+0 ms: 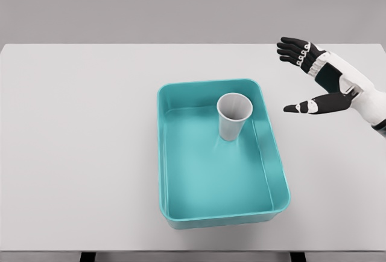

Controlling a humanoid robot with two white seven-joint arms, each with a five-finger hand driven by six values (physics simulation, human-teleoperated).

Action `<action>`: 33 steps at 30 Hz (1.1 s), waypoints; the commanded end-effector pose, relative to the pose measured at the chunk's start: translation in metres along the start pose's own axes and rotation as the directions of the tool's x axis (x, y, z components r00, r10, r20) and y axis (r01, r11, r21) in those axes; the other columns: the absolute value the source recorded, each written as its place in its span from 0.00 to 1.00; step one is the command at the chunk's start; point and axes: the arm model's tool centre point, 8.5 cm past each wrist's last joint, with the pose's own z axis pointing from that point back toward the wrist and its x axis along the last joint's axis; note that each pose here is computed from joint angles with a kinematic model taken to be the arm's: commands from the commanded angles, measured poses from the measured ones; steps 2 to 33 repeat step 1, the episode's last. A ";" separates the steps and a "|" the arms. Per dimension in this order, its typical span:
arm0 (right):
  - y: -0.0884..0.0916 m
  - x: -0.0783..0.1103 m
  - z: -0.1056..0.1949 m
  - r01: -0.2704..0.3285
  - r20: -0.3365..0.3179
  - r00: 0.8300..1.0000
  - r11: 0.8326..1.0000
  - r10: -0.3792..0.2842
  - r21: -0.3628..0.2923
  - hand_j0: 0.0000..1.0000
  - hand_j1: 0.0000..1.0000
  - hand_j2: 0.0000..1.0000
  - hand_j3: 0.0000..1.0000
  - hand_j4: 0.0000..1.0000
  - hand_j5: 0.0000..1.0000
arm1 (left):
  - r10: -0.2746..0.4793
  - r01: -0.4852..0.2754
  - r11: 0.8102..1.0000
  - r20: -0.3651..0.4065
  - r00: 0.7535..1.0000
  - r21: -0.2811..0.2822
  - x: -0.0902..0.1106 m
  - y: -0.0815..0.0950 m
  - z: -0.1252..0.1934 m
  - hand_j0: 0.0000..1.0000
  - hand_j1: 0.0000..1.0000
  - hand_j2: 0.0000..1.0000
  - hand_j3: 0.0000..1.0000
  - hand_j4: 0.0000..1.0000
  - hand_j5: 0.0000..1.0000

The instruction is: Put the paper cup into the basket with your right arm

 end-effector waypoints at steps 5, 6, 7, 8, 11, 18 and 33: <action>0.000 0.000 0.000 0.003 0.003 1.000 1.000 -0.003 0.001 0.99 0.99 0.99 0.99 0.99 0.99 | 0.006 -0.006 1.000 0.001 1.000 -0.001 0.000 0.000 0.000 1.00 1.00 1.00 1.00 1.00 1.00; 0.000 0.000 0.000 0.003 0.003 1.000 1.000 -0.003 0.001 0.99 0.99 0.99 0.99 0.99 0.99 | 0.006 -0.006 1.000 0.001 1.000 -0.001 0.000 0.000 0.000 1.00 1.00 1.00 1.00 1.00 1.00; 0.000 0.000 0.000 0.003 0.003 1.000 1.000 -0.003 0.001 0.99 0.99 0.99 0.99 0.99 0.99 | 0.006 -0.006 1.000 0.001 1.000 -0.001 0.000 0.000 0.000 1.00 1.00 1.00 1.00 1.00 1.00; 0.000 0.000 0.000 0.003 0.003 1.000 1.000 -0.003 0.001 0.99 0.99 0.99 0.99 0.99 0.99 | 0.006 -0.006 1.000 0.001 1.000 -0.001 0.000 0.000 0.000 1.00 1.00 1.00 1.00 1.00 1.00; 0.000 0.000 0.000 0.003 0.003 1.000 1.000 -0.003 0.001 0.99 0.99 0.99 0.99 0.99 0.99 | 0.006 -0.006 1.000 0.001 1.000 -0.001 0.000 0.000 0.000 1.00 1.00 1.00 1.00 1.00 1.00; 0.000 0.000 0.000 0.003 0.003 1.000 1.000 -0.003 0.001 0.99 0.99 0.99 0.99 0.99 0.99 | 0.006 -0.006 1.000 0.001 1.000 -0.001 0.000 0.000 0.000 1.00 1.00 1.00 1.00 1.00 1.00; 0.000 0.000 0.000 0.003 0.003 1.000 1.000 -0.003 0.001 0.99 0.99 0.99 0.99 0.99 0.99 | 0.006 -0.006 1.000 0.001 1.000 -0.001 0.000 0.000 0.000 1.00 1.00 1.00 1.00 1.00 1.00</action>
